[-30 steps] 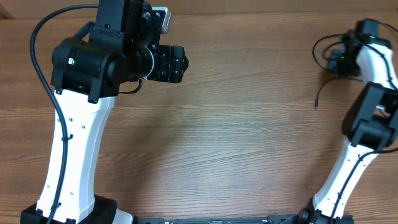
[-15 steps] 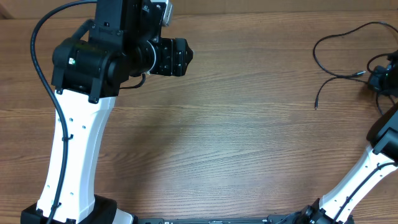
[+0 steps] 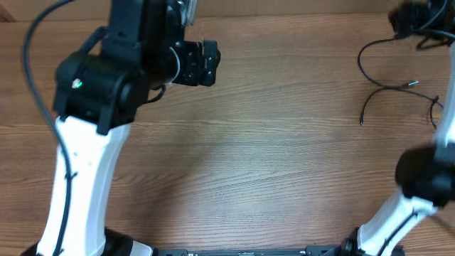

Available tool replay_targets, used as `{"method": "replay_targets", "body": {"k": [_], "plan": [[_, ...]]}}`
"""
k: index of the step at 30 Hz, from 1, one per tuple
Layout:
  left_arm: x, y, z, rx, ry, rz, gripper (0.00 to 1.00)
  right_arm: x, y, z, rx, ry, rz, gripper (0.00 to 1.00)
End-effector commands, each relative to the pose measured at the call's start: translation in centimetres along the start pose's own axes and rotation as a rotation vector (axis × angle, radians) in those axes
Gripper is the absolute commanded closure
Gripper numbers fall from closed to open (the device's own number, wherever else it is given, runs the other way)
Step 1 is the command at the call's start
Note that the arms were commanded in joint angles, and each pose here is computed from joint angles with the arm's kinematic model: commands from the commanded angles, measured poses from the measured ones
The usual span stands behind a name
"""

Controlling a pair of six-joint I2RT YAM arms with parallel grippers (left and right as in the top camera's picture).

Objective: Untangle cables

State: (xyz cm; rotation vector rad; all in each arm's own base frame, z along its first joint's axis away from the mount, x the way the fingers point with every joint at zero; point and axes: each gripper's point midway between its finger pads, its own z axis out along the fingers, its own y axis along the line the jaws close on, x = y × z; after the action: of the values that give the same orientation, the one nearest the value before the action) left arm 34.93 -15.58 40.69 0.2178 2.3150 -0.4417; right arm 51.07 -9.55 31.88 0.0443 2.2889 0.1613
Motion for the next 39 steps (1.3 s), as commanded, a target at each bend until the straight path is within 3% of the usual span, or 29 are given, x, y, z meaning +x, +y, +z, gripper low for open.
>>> {"method": "replay_targets", "body": {"k": [1,7,14,23,27,30,31,33,39], "plan": [[-1.4,-0.5,-4.6,-0.002,-0.12,0.022,0.05,-2.6,5.1,-6.8,-0.05,-0.111,-0.071,0.26],[-0.4,0.7,-7.1,-0.074,-0.133,0.048,0.17,0.0,12.3,-11.0,-0.159,-0.05,-0.141,0.4],[1.6,3.3,-14.9,-0.217,-0.259,0.02,0.21,2.6,17.8,-18.4,-0.121,-0.076,-0.144,0.38],[5.8,6.0,-17.4,-0.348,-0.189,-0.08,0.34,6.2,18.8,-25.7,-0.013,-0.12,-0.113,0.37],[5.8,6.0,-17.0,-0.347,-0.183,-0.092,0.31,7.8,18.6,-28.0,-0.011,-0.128,-0.102,0.33],[5.0,5.6,-16.9,-0.322,-0.213,-0.096,0.2,7.9,18.4,-28.6,-0.015,-0.138,-0.099,0.24],[4.7,5.3,-16.8,-0.304,-0.221,-0.099,0.13,7.9,18.5,-28.7,-0.018,-0.139,-0.1,0.19],[4.3,4.6,-16.7,-0.269,-0.232,-0.099,0.0,8.0,18.5,-28.6,-0.022,-0.137,-0.1,0.0],[4.1,4.2,-16.6,-0.244,-0.24,-0.098,0.0,7.9,18.7,-28.0,-0.018,-0.123,-0.104,0.0]]}}
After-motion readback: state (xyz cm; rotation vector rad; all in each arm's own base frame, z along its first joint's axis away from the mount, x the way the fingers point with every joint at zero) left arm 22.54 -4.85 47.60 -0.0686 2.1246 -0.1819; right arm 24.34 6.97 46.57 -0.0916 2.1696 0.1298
